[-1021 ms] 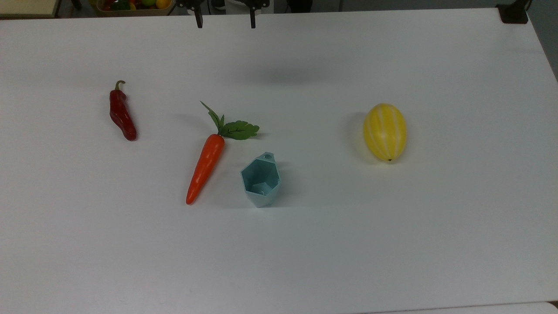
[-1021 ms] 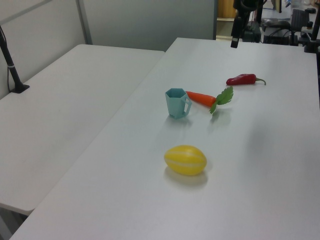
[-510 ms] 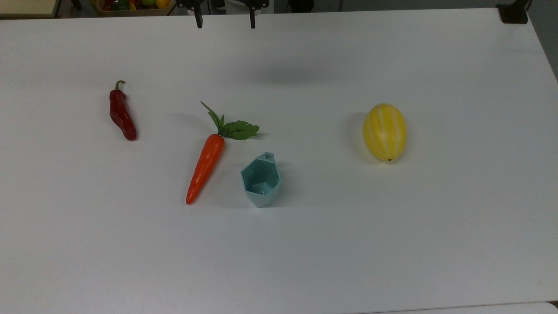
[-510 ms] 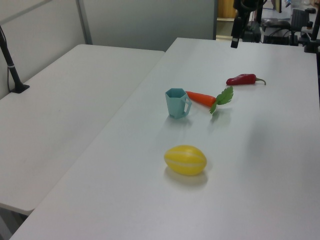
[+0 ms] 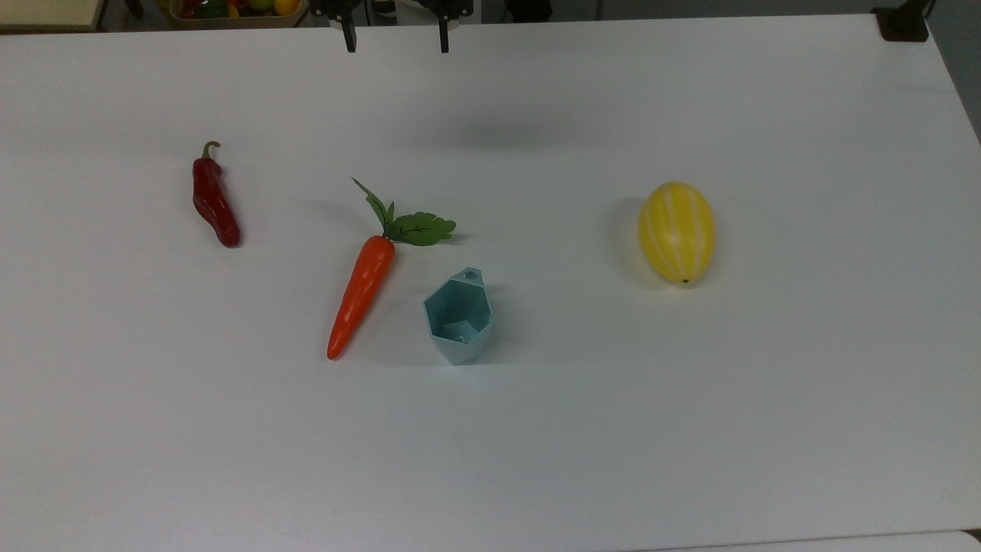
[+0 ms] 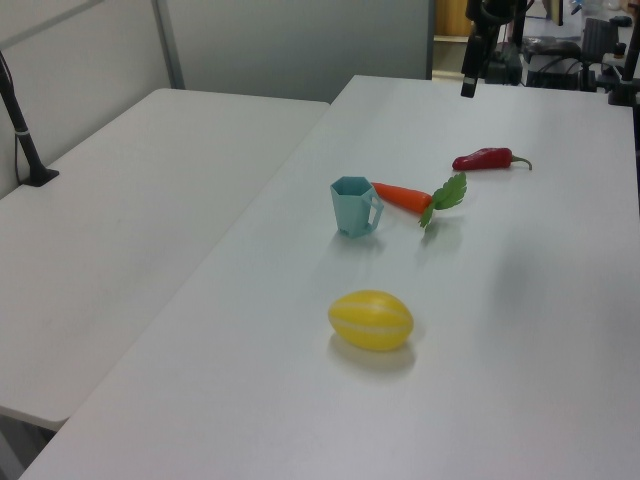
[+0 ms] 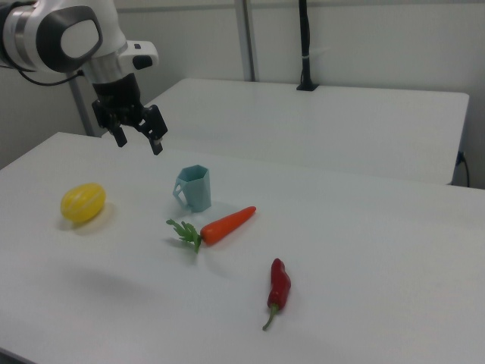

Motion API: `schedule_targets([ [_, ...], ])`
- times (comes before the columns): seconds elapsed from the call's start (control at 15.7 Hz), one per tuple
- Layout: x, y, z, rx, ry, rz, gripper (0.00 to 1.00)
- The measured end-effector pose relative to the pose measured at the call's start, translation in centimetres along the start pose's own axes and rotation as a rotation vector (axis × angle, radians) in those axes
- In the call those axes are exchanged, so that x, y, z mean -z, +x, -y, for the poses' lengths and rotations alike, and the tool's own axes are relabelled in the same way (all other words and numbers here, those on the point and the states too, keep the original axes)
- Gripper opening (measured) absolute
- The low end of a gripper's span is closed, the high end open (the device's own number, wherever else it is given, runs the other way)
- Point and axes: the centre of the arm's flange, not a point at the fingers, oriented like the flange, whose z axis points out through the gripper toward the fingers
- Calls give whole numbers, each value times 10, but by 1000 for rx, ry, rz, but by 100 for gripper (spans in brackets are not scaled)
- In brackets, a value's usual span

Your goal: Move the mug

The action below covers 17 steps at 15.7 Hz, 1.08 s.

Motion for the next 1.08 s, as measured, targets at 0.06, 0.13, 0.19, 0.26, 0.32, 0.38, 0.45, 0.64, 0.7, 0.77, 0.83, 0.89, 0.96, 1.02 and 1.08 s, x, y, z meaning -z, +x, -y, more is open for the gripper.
schedule_targets([
  [0.06,1,2,0,0,0,-19,100],
  [0.13,2,4,0,0,0,-35,100],
  [0.19,0,6,0,0,0,-44,100],
  [0.26,-3,9,0,0,0,-53,100],
  [0.32,-8,12,0,0,0,-59,100],
  [0.38,-14,15,0,0,0,-62,100],
  [0.45,-22,19,0,0,0,-63,100],
  [0.64,-42,31,1,0,-1,-77,100],
  [0.7,-46,34,1,0,-1,-82,100],
  [0.77,-52,37,2,1,-1,-91,100],
  [0.83,-58,41,3,0,0,-101,100],
  [0.89,-64,45,4,-11,1,-114,100],
  [0.96,-71,49,6,-32,3,-129,100],
  [1.02,-78,53,7,-58,6,-140,100],
  [1.08,-85,56,9,-87,9,-148,100],
])
